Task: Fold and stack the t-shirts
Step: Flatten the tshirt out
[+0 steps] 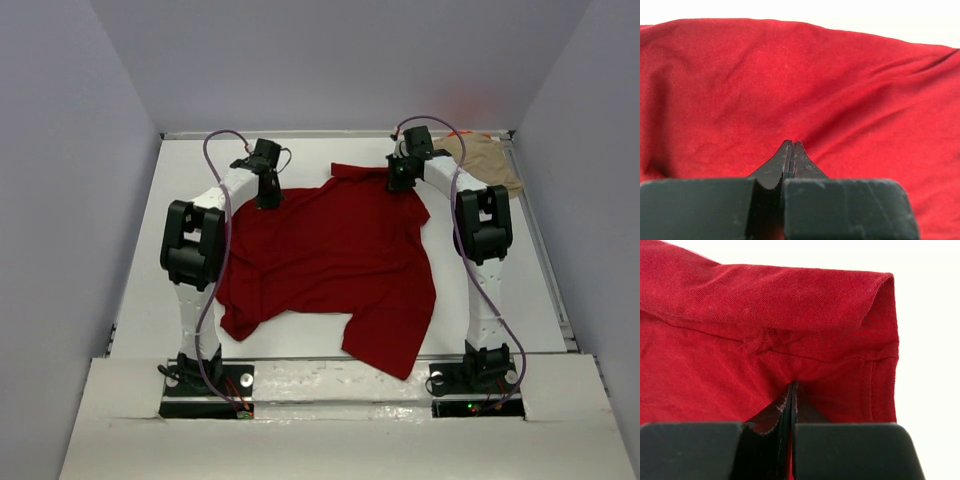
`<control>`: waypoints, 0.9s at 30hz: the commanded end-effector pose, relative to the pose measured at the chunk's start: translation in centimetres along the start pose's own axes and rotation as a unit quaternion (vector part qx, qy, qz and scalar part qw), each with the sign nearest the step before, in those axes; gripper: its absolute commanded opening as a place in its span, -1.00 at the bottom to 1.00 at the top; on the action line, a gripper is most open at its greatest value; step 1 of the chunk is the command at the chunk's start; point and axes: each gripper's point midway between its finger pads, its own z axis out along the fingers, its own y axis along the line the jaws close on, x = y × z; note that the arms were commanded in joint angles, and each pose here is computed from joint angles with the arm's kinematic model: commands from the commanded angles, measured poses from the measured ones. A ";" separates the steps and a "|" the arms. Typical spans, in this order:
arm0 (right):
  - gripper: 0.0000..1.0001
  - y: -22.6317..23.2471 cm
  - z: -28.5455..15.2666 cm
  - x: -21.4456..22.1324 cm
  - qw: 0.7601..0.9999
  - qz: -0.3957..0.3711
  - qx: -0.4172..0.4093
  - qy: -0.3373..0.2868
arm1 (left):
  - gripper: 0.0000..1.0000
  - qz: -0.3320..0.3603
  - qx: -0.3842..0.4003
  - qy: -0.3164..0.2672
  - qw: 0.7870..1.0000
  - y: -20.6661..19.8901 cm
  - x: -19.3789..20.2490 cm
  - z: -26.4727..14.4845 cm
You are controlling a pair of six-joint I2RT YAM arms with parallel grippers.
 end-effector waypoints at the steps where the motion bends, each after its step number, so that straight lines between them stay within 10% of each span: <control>1: -1.00 0.9 -1.8 -2.8 0.999 -0.008 -0.010 -0.032 | -1.00 0.004 -0.021 -0.012 1.000 0.0 -1.5 0.0; 27: -1.00 0.6 -1.1 -0.2 1.000 0.012 -0.009 -0.001 | -1.00 -0.010 0.038 0.113 0.993 -1.8 1.9 4.5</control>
